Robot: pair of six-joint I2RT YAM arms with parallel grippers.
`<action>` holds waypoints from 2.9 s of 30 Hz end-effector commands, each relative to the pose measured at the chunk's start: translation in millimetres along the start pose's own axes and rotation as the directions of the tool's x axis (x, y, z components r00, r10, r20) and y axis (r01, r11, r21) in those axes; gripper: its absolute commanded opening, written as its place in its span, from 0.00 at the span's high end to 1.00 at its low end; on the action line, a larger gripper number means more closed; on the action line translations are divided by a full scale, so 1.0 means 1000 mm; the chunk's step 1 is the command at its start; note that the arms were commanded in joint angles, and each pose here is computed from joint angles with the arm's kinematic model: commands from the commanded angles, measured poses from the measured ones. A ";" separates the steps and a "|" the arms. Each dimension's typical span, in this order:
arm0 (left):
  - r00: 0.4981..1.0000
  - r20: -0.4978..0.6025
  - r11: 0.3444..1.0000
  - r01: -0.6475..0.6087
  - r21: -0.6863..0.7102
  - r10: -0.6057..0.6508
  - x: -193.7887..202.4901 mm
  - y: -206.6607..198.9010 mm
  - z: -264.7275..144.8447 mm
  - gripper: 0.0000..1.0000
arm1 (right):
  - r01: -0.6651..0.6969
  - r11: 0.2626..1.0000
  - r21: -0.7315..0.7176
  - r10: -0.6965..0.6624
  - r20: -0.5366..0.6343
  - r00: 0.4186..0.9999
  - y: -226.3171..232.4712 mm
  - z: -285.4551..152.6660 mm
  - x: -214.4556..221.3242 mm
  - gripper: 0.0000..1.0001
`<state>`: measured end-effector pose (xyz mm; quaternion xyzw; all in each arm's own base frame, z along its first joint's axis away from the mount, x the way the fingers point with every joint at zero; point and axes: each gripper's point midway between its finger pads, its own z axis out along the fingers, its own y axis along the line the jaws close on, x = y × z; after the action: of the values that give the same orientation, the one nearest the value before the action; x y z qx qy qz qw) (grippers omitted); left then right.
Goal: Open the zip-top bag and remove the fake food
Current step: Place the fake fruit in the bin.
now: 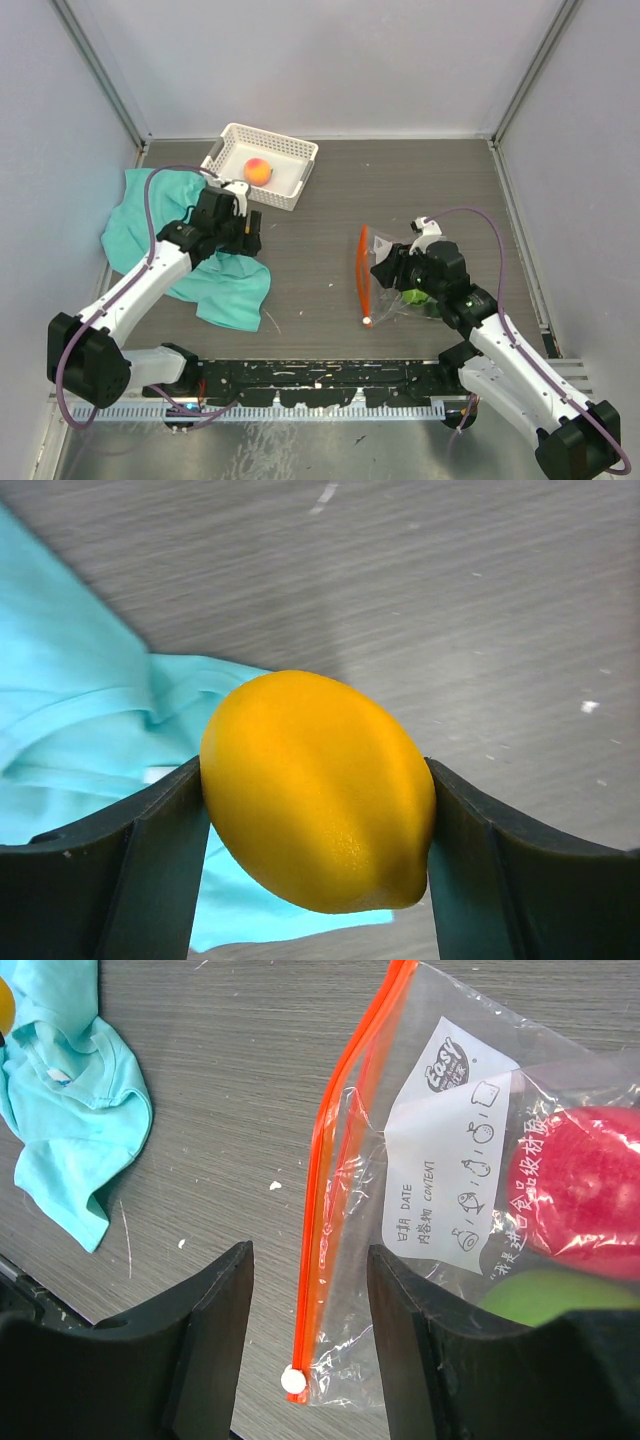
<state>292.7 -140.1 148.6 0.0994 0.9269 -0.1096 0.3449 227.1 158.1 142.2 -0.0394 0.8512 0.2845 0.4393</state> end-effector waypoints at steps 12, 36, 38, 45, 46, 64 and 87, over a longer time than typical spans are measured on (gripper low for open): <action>0.913 0.286 0.881 -0.137 -0.454 0.290 -0.082 0.076 -0.008 0.93 | 0.022 0.999 -0.027 -0.021 0.049 0.999 0.006 0.003 -0.013 0.45; 0.762 0.351 0.694 -0.174 -0.699 0.545 -0.177 0.098 0.084 1.00 | 0.036 0.999 -0.032 -0.035 0.049 0.998 0.006 0.002 -0.012 0.45; 0.760 0.360 0.702 -0.173 -0.691 0.541 -0.182 0.096 0.085 1.00 | 0.039 0.999 -0.031 -0.037 0.047 0.998 0.005 0.003 -0.012 0.45; 0.761 0.389 0.725 -0.152 -0.671 0.519 -0.205 0.099 0.097 1.00 | 0.048 0.998 -0.034 -0.046 0.041 0.998 0.006 0.005 -0.013 0.45; 0.765 0.399 0.738 -0.145 -0.659 0.506 -0.209 0.099 0.100 0.99 | 0.049 0.998 -0.034 -0.048 0.042 0.998 0.006 0.005 -0.013 0.45; 0.967 0.214 0.901 -0.036 -0.433 0.142 -0.220 0.137 0.153 0.70 | 0.047 0.998 -0.036 -0.046 0.035 0.998 0.005 0.005 -0.009 0.45; 0.973 0.142 0.893 0.226 -0.390 -0.184 -0.222 0.146 0.151 0.02 | 0.042 0.998 -0.044 -0.041 0.040 0.998 0.006 0.001 -0.008 0.45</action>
<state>589.0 -65.1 132.1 -0.0463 0.9264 0.0586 0.3691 226.3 160.4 135.0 -0.0538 0.8526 0.2852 0.4346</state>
